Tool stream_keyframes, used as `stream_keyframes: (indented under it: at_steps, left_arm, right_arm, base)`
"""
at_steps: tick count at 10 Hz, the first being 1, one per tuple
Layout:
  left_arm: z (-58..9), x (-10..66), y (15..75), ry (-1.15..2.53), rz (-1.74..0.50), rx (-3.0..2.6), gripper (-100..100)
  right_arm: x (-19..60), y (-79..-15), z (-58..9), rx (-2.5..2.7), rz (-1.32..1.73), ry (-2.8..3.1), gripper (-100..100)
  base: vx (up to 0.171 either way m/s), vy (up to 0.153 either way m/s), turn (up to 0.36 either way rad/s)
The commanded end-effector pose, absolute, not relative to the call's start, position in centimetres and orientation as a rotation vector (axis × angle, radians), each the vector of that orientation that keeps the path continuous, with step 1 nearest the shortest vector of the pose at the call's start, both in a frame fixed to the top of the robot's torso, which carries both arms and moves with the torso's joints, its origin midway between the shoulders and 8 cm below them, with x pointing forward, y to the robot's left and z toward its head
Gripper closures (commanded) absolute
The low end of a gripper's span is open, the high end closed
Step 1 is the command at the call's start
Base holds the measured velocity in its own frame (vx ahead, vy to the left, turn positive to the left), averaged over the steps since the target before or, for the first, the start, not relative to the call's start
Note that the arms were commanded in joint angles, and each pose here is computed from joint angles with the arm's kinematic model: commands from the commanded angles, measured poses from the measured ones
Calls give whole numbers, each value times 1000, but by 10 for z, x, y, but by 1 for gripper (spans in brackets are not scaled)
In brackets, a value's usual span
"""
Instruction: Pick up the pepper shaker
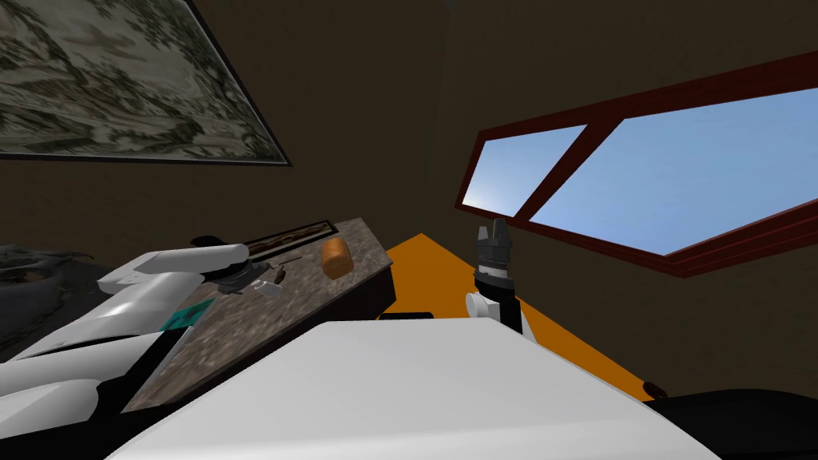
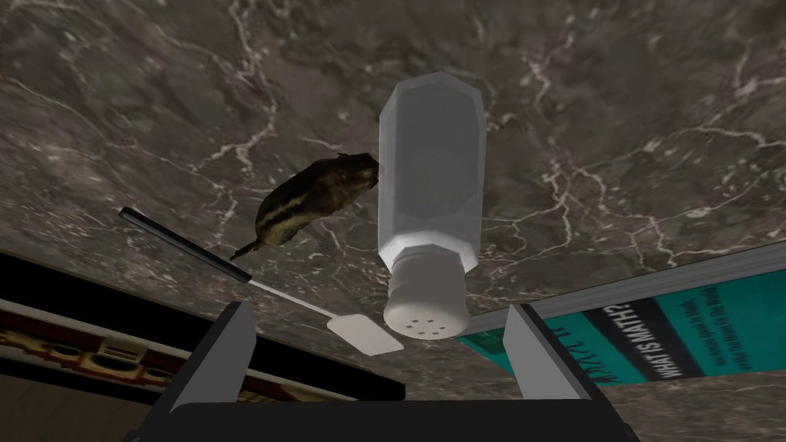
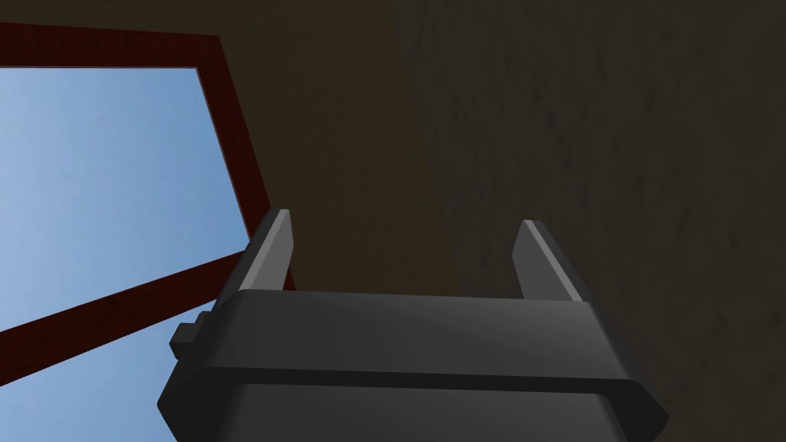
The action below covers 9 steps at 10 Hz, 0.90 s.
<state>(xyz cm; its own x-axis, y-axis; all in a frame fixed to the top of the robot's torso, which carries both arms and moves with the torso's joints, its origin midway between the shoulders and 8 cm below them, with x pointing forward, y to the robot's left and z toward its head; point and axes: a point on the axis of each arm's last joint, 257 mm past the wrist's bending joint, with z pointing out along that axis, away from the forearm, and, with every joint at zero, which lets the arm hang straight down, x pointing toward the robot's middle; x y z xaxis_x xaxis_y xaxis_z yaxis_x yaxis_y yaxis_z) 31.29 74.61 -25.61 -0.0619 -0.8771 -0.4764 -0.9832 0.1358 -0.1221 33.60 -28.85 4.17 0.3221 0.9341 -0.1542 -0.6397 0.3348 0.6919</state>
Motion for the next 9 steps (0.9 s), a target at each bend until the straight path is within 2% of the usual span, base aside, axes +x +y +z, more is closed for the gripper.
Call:
stream_keyframes:
  at_steps: [1,9]
  left_arm:
    - [-262,305,749,1979,331,-1819,-100]
    - [-263,326,761,2002,334,-1765,-100]
  right_arm:
    - [336,-288,42,576,1111,602,0]
    - [336,-288,42,576,1111,602,0]
  base:
    - [0,0,0]
    - [-3,-16,20]
